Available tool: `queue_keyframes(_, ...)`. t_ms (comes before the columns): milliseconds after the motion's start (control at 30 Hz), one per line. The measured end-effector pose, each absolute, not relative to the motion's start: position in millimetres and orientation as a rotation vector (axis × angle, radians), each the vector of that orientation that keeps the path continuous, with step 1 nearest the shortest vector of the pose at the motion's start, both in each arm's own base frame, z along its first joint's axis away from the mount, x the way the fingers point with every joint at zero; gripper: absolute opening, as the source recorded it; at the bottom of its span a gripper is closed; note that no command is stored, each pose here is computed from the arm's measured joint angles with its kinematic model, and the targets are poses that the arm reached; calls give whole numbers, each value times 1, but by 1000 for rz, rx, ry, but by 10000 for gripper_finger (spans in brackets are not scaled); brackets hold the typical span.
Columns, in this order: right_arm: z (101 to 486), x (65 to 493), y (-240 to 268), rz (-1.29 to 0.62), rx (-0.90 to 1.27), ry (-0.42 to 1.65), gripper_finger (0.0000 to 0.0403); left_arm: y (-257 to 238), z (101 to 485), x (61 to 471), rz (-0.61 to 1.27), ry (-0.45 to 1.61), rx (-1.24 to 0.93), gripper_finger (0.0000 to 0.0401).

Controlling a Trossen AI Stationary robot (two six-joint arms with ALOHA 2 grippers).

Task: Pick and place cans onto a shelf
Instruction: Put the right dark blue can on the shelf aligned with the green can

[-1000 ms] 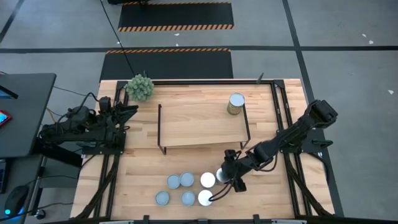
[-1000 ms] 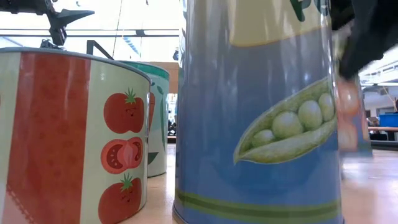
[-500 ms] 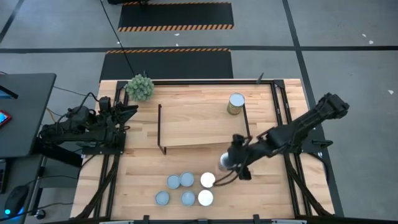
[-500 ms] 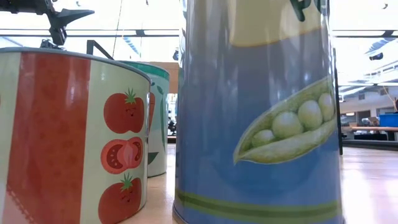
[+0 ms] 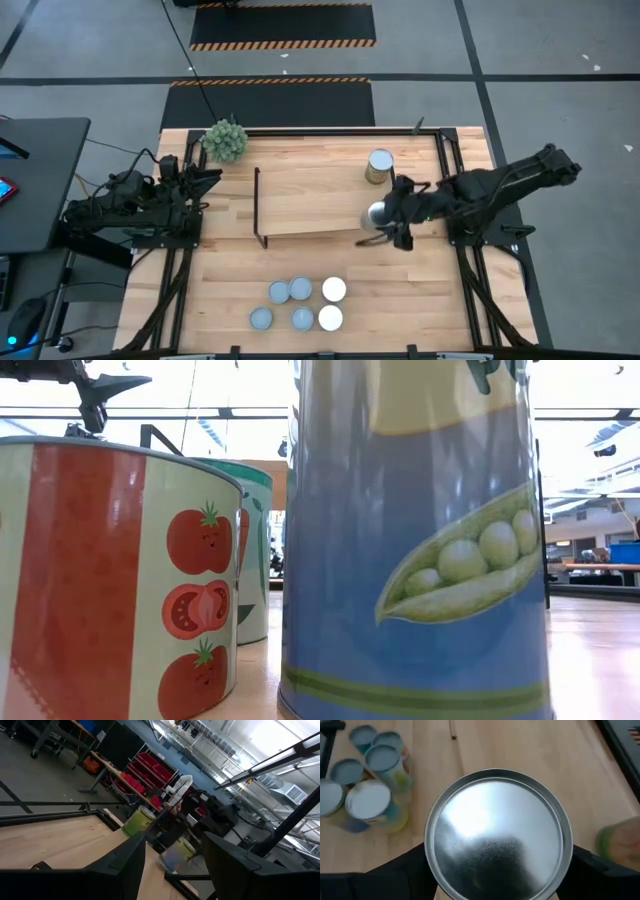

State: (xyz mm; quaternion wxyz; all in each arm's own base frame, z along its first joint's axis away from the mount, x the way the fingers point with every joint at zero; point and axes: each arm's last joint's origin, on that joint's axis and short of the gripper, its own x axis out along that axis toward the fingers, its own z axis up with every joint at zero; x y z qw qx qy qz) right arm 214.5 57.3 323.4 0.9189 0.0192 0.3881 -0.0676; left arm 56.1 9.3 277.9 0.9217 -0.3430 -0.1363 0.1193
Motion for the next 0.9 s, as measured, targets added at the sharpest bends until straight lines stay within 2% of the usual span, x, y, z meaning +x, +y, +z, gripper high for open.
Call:
queue_keyframes(767,326,203,4,-75,8,905,310,9,277,56,247,-275,-703,201)
queue_keyframes(900,325,202,1,-44,34,923,326,9,277,56,247,-275,-703,201)
